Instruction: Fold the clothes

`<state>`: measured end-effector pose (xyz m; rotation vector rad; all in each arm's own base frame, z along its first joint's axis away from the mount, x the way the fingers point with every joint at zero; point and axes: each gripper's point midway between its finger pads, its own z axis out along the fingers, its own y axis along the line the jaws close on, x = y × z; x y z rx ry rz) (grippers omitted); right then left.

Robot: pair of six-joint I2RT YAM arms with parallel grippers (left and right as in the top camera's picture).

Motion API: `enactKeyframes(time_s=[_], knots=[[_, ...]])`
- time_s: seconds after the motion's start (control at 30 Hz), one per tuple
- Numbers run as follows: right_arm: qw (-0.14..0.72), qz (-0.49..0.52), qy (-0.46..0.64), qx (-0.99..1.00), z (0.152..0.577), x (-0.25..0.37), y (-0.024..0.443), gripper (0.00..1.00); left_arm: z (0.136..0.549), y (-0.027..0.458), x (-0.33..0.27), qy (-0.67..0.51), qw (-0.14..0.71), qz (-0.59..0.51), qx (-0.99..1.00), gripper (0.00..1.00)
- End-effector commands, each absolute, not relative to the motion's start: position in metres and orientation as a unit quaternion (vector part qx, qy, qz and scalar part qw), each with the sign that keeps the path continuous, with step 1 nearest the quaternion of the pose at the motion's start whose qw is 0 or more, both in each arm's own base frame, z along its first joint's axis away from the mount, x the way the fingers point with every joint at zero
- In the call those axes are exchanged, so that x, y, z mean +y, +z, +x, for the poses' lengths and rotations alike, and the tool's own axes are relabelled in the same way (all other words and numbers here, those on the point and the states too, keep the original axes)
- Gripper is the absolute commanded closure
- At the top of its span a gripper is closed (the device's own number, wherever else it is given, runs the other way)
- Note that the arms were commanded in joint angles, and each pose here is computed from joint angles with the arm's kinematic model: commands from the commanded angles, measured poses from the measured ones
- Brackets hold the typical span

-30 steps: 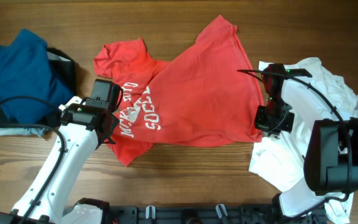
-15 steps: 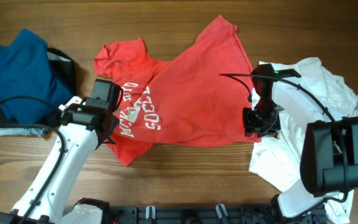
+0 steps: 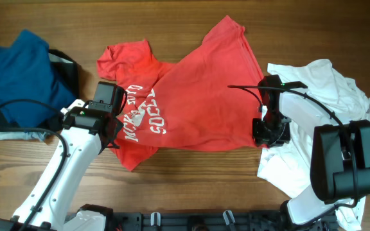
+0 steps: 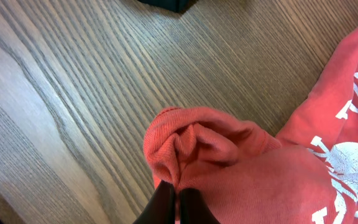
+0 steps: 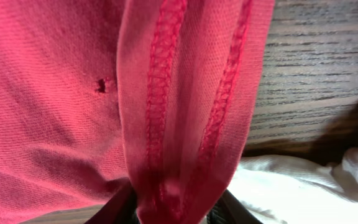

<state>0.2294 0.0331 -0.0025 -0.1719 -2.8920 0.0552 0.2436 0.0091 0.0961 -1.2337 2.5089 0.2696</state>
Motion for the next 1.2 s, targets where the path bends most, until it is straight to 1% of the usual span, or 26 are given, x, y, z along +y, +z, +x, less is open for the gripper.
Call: enactKeyframes(time_s=[0.0,0.07,0.23,0.27,0.33,0.57,0.63,0.67,0.73,0.77,0.87,0.9,0.93,1.0,1.03,1.07,1.1,1.17], knots=[[0.111,-0.062,0.026,-0.992,0.231,0.031,0.0,0.71,0.243,0.098,0.014,0.103,0.173,-0.43,0.88,0.96],[0.11,-0.065,0.033,-0.991,0.231,0.029,0.0,0.81,0.243,0.098,0.014,0.103,0.173,-0.431,0.88,0.96],[0.092,-0.085,0.052,-0.991,0.24,0.023,0.006,0.84,0.243,0.098,0.014,0.103,0.173,-0.43,0.88,0.96],[0.087,-0.086,0.051,-0.991,0.243,0.023,0.006,0.86,0.243,0.098,0.014,0.103,0.173,-0.43,0.88,0.96],[0.08,-0.091,0.05,-0.991,0.247,0.024,0.006,0.96,0.243,0.098,0.014,0.103,0.172,-0.43,0.88,0.96],[0.046,-0.119,0.032,-0.991,0.262,0.026,0.011,0.95,0.243,0.098,0.014,0.107,0.17,-0.412,0.889,0.96],[0.046,-0.089,0.012,-0.995,0.263,0.032,0.011,0.8,0.243,0.098,0.014,0.107,0.17,-0.412,0.889,0.96],[0.038,-0.075,0.008,-0.996,0.266,0.033,0.013,0.76,0.243,0.098,0.014,0.107,0.17,-0.412,0.889,0.96],[0.017,-0.074,0.003,-0.997,0.275,0.034,0.024,0.74,0.243,0.098,0.014,0.107,0.171,-0.412,0.889,0.96],[-0.007,-0.081,-0.002,-0.997,0.286,0.034,0.036,0.73,0.243,0.098,0.014,0.106,0.17,-0.412,0.889,0.96],[-0.088,-0.106,-0.017,-0.99,0.318,0.027,0.078,0.54,0.243,0.098,0.014,0.107,0.17,-0.412,0.889,0.96],[-0.113,-0.113,-0.021,-0.987,0.327,0.023,0.089,0.54,0.243,0.098,0.014,0.107,0.17,-0.412,0.889,0.96],[-0.137,-0.116,-0.022,-0.983,0.338,0.015,0.1,0.56,0.243,0.098,0.014,0.107,0.17,-0.412,0.889,0.96],[-0.157,-0.128,-0.02,-0.979,0.349,0.0,0.103,0.66,0.243,0.098,0.014,0.106,0.17,-0.412,0.889,0.96],[-0.154,-0.136,-0.018,-0.978,0.35,-0.007,0.099,0.77,0.243,0.098,0.014,0.106,0.171,-0.412,0.889,0.96],[-0.15,-0.143,-0.016,-0.978,0.352,-0.014,0.094,0.85,0.243,0.098,0.014,0.106,0.17,-0.412,0.889,0.96],[-0.143,-0.146,-0.017,-0.979,0.354,-0.022,0.086,0.9,0.243,0.098,0.014,0.106,0.17,-0.412,0.889,0.96],[-0.133,-0.124,-0.041,-0.982,0.361,-0.024,0.069,0.96,0.243,0.098,0.014,0.106,0.17,-0.412,0.889,0.96]])
